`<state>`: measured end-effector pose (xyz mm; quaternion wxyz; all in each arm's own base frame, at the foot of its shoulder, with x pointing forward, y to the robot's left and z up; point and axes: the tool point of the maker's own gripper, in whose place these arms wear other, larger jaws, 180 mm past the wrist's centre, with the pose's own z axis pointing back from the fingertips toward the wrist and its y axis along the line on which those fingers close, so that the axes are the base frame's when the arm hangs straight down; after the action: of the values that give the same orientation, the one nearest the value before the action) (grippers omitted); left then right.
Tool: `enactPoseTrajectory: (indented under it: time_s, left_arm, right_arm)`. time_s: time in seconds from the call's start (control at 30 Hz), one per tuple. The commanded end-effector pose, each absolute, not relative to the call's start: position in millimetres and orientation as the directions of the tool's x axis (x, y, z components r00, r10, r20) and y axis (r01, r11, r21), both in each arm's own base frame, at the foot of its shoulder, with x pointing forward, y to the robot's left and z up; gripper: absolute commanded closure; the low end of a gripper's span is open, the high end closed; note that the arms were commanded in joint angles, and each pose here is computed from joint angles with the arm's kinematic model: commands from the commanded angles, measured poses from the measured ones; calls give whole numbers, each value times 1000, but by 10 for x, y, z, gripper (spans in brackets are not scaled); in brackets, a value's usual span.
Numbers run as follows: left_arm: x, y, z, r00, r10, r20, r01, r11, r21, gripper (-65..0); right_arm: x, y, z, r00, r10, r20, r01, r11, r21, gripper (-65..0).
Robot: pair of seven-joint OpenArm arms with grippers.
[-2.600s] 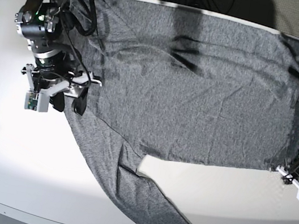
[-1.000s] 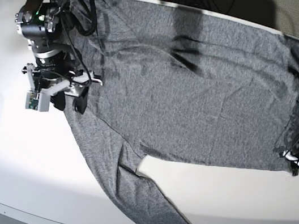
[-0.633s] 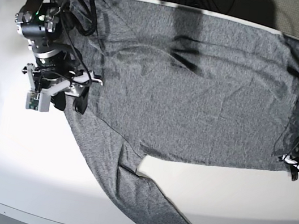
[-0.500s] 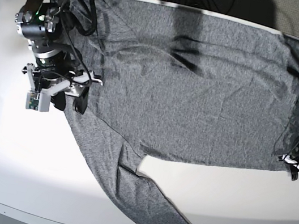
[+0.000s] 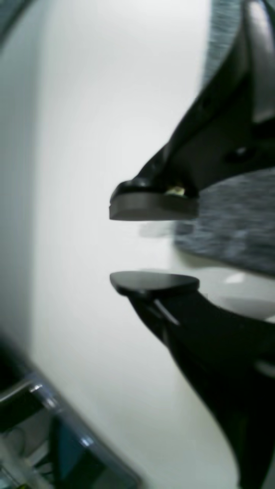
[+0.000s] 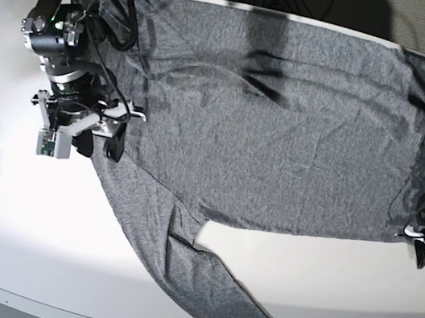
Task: Fold the T-shirt properly
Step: 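Grasp the side edge of the shirt with the left gripper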
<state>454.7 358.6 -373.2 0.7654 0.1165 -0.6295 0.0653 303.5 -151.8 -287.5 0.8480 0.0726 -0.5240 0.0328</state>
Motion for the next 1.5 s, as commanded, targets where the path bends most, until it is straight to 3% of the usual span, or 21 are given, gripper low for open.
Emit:
enactPoseTrajectory:
  time_s: [0.0, 0.1, 0.43, 0.63, 0.8, 0.93, 1.0, 1.1, 1.47]
  left_arm:
    - [4667, 3657, -3467, 126, -65, 990, -259, 961, 96, -218]
    - [4667, 3644, -3494, 137, -57, 989, -251, 964, 90, -218]
    - [4577, 3645, -3962, 423, 34, 905, -238, 968, 75, -218]
    - [4757, 3591, -3865, 526, 83, 846, -212, 977, 36, -218]
    - [4993, 3311, -3534, 558, -23, 830, 37, 999, 2, -218]
    - [4836, 3185, -3694, 657, -273, 703, 263, 956, 126, -218]
    - [4740, 3165, -3781, 660, -366, 656, 348, 923, 164, -218]
    - [4709, 3179, -3808, 630, -389, 672, 368, 912, 183, -218]
    - [4796, 3358, -3563, 583, -265, 768, 269, 955, 124, -218]
  right_arm:
    - [3088, -1506, -2725, 398, -18, 917, -142, 986, 81, -290]
    - [3088, -1507, -2726, 399, -17, 917, -142, 987, 81, -290]
    - [3089, -1506, -2725, 398, -18, 917, -142, 987, 81, -290]
    - [3088, -1506, -2726, 398, -18, 917, -142, 987, 81, -290]
    - [3087, -1507, -2728, 399, -17, 917, -142, 987, 81, -290]
    - [3088, -1505, -2726, 398, -18, 917, -142, 986, 82, -290]
    - [3088, -1506, -2726, 398, -18, 917, -143, 986, 81, -290]
    - [3083, -1507, -2737, 404, -16, 914, -142, 987, 81, -290]
    - [3059, -1500, -2788, 433, -14, 901, -143, 986, 85, -290]
